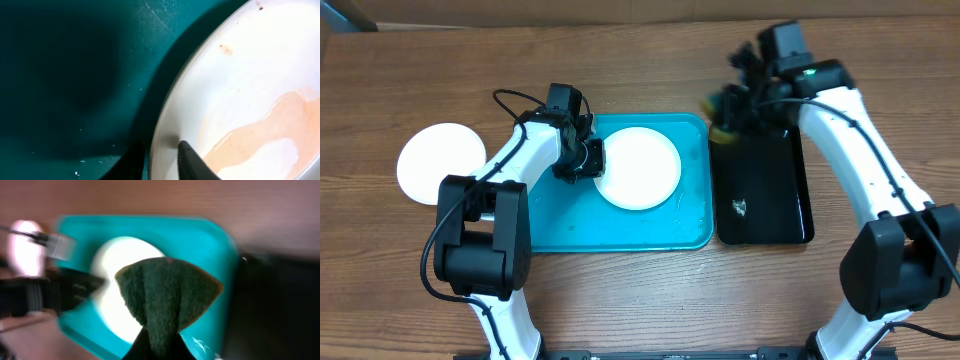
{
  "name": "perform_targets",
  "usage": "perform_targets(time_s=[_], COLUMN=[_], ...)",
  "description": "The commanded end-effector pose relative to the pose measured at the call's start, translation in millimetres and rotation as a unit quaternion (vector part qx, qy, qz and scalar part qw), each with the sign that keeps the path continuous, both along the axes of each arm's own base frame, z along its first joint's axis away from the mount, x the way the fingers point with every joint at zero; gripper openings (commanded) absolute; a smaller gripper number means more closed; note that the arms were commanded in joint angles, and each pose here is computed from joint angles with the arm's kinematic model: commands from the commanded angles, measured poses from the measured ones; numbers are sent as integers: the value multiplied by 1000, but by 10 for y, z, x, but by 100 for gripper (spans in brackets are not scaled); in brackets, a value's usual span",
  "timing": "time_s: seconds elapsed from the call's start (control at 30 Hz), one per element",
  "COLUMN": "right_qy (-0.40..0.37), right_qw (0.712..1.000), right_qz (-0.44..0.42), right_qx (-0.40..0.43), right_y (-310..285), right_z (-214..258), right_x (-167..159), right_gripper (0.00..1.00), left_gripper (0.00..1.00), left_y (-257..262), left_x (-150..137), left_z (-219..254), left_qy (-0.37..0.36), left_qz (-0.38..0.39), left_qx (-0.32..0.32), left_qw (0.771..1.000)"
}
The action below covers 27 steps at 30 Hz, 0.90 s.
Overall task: Clean dirty plates on tray and stack at the side
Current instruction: 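Drop the sponge in the black tray and raise the right gripper away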
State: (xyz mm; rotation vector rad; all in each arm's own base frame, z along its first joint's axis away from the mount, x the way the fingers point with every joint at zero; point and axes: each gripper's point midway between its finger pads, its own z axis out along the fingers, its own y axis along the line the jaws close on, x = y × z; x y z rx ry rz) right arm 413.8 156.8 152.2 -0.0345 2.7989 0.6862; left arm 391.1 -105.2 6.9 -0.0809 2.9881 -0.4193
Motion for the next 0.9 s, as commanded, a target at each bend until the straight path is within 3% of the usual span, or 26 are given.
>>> perform_targets(time_s=[0.0,0.17,0.37,0.4,0.47,0.67,0.73,0.8,0.87], right_qy=[38,103,100,98,93,69,55,34,15], right_qw=[991,982,982,983,983,988,987,985,981], right_qz=[-44,-56,-56,-56,-58,-84,-105,-132,-163], right_qx=[-116,-148,-147,-147,-145,-113,-110,-106,-103], right_y=[-616,-854,-861,-861,-866,-967,-1116,-1326,-1570], right_z=[-286,-740,-1202,-1227,-1195,-603,-314,-22,206], right_x=[-124,-448,-562,-563,-527,-206,-82,42,130], right_gripper=[4,4,4,9,42,59,71,82,100], left_gripper=[30,28,26,27,30,30,29,18,9], left_y=[2,-4,-7,-8,-12,-12,-5,-12,-28], left_x=[-73,-29,-15,-9,15,55,78,105,139], left_z=[-130,-124,-121,-120,-115,-74,-48,-14,39], left_qy=[15,6,3,2,-3,-8,-10,-14,-18], left_qz=[-4,-4,-4,-4,-3,-3,-3,-4,-7], left_qx=[9,8,7,7,6,7,10,13,22], left_qw=[1000,1000,1000,1000,1000,1000,1000,1000,1000])
